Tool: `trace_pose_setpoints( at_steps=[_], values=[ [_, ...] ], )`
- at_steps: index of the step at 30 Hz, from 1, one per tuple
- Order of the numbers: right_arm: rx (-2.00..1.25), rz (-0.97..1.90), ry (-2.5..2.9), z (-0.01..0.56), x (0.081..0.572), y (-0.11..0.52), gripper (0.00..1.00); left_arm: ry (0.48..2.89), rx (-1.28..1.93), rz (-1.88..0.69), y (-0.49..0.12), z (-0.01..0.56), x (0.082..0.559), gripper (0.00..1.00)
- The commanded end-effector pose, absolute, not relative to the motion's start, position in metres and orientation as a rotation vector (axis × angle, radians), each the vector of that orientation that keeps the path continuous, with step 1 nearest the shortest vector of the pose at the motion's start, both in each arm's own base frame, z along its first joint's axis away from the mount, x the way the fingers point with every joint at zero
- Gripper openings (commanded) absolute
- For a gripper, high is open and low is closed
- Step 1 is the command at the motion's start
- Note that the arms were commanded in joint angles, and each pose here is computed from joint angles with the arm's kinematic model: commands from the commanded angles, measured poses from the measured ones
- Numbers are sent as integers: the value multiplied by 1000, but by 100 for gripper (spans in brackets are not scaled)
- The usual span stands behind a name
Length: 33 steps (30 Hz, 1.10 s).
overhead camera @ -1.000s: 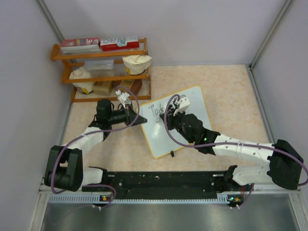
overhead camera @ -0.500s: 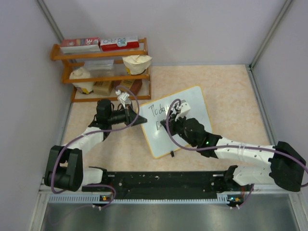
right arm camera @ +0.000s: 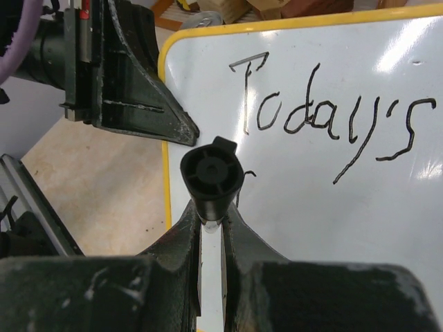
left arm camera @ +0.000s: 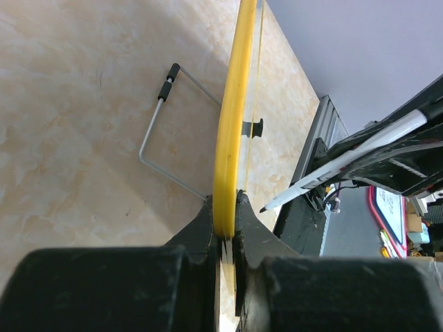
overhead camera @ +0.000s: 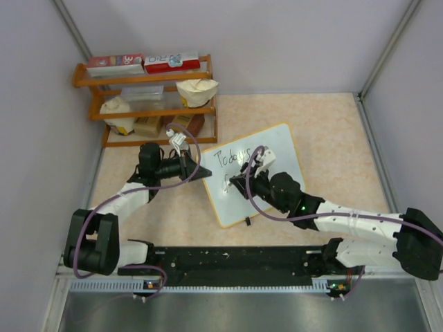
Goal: Write a sentence on the whiteboard
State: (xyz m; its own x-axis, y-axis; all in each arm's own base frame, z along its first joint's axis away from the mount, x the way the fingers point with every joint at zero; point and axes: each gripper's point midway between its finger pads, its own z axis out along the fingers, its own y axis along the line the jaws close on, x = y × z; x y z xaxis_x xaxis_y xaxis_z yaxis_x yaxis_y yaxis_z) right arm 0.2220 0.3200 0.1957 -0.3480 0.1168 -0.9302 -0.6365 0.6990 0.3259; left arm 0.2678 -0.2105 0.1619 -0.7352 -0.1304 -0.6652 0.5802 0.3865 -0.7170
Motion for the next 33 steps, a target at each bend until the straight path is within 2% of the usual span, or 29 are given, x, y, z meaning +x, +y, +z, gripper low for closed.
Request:
trace_pose_setpoints(
  at_steps=[1,7,17,33],
  values=[
    [-372,904,1626,245,222,328,0,2009,456,-1261,-204,135,270,0],
    [-351,814,1638,250,240,331,0,2010,457,-1260,-204,135,270,0],
    [-367,755,1702,226,248,337,0,2008,458,-1257,-204,135,269,0],
    [-269,608,1771,208,269,302,0,2010,456,-1256,-204,135,270,0]
  ],
)
